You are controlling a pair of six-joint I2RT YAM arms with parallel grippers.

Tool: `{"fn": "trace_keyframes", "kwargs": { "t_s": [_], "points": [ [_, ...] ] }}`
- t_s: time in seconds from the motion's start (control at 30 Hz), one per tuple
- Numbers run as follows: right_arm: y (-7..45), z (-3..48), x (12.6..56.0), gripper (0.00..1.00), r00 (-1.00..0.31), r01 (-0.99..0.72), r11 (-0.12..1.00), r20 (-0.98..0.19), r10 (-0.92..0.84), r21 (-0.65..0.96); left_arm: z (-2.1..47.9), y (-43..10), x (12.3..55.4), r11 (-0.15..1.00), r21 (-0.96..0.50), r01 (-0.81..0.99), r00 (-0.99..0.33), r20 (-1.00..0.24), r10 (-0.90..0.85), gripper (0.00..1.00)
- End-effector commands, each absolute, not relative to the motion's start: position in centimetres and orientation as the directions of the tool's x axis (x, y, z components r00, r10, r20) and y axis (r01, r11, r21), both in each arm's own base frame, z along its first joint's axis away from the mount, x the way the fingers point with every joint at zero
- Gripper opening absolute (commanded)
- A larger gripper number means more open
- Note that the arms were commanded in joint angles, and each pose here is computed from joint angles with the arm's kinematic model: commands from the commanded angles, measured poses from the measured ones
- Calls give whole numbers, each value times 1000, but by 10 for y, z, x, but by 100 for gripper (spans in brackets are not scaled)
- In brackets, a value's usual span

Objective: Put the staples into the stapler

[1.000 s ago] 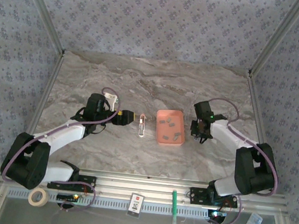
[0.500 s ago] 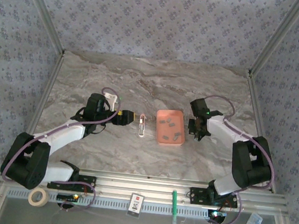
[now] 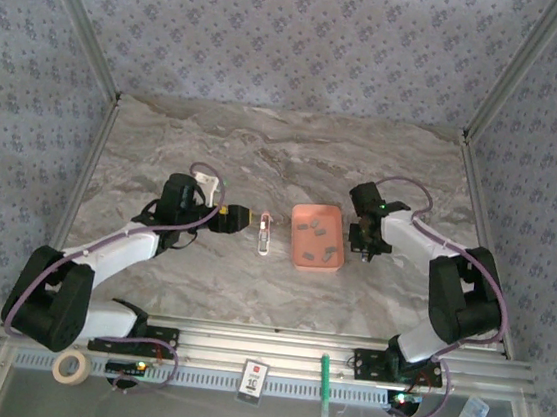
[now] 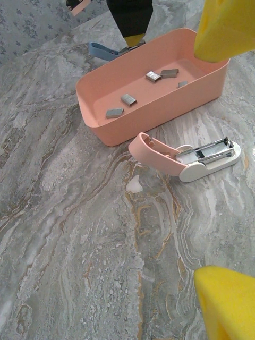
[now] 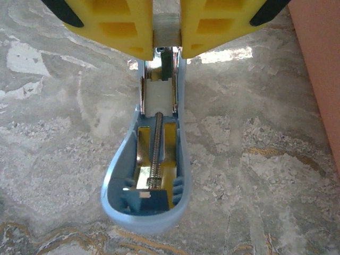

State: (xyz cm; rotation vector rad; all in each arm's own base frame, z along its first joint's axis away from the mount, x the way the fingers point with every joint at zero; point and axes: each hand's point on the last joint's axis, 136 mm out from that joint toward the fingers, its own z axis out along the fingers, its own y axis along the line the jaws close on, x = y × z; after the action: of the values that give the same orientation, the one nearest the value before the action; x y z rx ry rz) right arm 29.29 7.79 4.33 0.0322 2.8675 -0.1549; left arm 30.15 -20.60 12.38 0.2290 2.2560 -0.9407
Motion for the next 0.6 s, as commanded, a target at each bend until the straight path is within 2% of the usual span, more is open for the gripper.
{"fn": "trace_keyframes", "kwargs": {
  "t_s": [0.0,0.57],
  "points": [
    [74,48,288,17,-969,43,991,-247,11,-126,132,-211,305,711,-560,425,-746,-662,-75,98],
    [75,49,290,18,-977,36,996,-213,18,-80,131,-212,305,709,-563,425,-749,-658,-73,98]
  ]
}}
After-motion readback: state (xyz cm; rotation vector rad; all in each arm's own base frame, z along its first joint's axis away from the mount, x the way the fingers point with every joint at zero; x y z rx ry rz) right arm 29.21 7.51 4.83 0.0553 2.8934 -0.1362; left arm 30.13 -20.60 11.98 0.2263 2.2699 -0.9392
